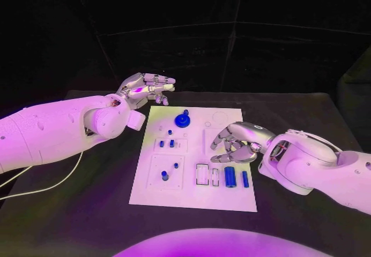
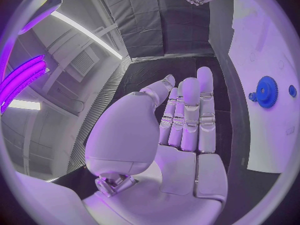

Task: Assemble the parts on the task board

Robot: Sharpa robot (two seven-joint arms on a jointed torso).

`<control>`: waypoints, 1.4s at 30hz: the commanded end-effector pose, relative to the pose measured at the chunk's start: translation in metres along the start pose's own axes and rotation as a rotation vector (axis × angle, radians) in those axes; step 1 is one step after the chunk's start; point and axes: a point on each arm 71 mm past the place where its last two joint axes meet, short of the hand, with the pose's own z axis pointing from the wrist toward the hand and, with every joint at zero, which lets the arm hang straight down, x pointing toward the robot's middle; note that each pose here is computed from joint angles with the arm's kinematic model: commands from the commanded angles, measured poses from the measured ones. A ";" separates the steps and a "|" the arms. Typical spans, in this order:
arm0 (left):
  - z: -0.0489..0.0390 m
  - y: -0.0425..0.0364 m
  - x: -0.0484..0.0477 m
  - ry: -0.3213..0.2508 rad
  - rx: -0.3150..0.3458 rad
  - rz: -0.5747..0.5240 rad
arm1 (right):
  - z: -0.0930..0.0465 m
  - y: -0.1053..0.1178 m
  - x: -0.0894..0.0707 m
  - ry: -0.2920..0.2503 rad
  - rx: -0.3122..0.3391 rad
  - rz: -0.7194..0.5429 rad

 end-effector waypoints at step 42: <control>-0.0084 0.0068 -0.0028 0.005 -0.010 -0.003 | -0.023 -0.021 0.062 0.159 0.384 -0.031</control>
